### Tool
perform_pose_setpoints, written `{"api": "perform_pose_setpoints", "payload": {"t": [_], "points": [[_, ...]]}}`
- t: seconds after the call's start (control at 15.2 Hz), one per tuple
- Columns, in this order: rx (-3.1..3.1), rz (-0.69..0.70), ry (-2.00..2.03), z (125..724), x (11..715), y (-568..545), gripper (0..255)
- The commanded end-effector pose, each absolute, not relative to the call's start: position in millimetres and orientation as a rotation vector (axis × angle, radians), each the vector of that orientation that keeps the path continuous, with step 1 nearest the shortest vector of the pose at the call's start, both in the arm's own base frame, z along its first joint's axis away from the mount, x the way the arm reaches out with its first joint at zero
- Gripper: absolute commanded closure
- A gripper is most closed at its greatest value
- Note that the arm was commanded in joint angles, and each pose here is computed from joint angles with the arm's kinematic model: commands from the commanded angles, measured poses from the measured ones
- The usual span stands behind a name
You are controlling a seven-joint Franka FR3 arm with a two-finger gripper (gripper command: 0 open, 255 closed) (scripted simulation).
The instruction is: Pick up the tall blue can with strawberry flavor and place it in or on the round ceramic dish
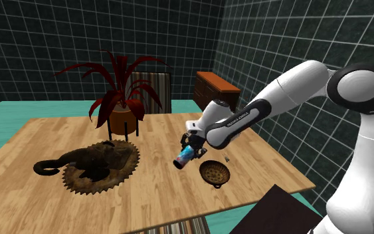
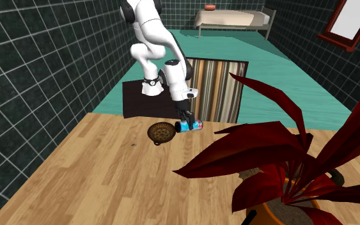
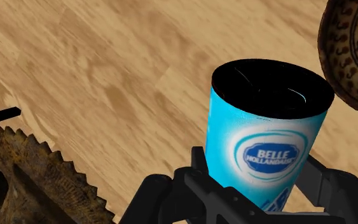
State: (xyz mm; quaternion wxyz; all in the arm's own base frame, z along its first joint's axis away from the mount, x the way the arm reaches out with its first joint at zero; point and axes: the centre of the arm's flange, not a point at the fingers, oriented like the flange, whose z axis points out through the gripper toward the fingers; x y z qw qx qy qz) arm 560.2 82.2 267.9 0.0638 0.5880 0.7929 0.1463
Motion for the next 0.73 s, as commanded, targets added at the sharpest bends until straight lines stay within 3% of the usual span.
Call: {"api": "perform_pose_setpoints", "payload": {"t": [0.0, 0.66], "points": [[1.774, 0.441, 2.395, 269, 545, 60, 255], [1.774, 0.441, 2.395, 272, 460, -53, 255]]}}
